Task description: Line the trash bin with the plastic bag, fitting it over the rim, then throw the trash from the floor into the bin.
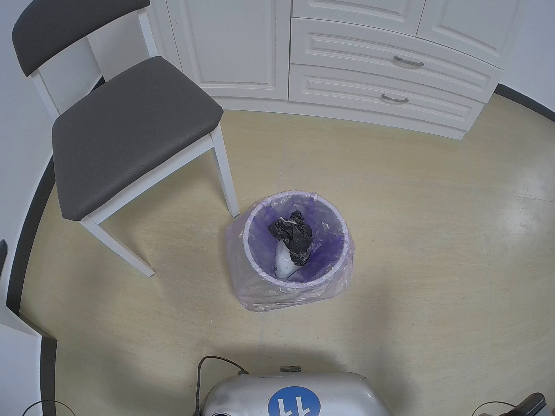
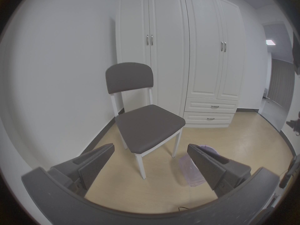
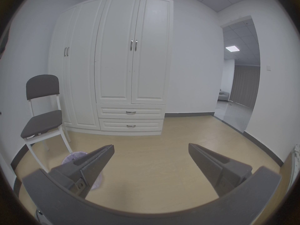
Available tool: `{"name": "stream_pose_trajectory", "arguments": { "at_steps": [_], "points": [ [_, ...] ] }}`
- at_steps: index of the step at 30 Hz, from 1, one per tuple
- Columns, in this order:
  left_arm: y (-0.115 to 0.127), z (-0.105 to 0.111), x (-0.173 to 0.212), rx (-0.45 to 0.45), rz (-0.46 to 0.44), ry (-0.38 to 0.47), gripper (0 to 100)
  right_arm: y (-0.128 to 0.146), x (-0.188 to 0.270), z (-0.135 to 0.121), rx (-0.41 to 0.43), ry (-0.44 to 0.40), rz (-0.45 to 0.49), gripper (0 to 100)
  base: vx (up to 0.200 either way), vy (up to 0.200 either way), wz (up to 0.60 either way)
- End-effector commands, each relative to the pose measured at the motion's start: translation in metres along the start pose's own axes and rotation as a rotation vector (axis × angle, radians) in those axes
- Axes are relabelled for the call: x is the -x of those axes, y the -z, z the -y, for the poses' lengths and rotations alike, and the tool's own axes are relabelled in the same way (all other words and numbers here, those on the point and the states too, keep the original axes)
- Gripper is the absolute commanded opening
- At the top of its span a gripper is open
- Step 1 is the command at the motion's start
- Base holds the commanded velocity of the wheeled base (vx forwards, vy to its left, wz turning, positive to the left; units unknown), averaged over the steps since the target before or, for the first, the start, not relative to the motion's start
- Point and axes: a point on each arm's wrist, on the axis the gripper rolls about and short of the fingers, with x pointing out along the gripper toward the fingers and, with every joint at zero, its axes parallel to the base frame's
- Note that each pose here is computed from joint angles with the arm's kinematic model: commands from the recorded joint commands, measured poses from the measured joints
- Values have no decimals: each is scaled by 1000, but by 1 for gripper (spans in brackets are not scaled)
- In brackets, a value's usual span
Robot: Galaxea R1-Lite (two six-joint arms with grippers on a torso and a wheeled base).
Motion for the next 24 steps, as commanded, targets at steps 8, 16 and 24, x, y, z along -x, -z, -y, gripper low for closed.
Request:
{"name": "stream_pose_trajectory", "arguments": {
  "at_steps": [8,16,24],
  "points": [
    [-14,-10,94,21,166,-145,100,14,49,16,19,15,105,100,0,0,0],
    [18,-11,110,11,141,-146,100,25,45,14,17,11,116,100,0,0,0],
    [52,-7,101,5,105,-165,100,44,38,11,3,-11,192,100,0,0,0]
  ]
}}
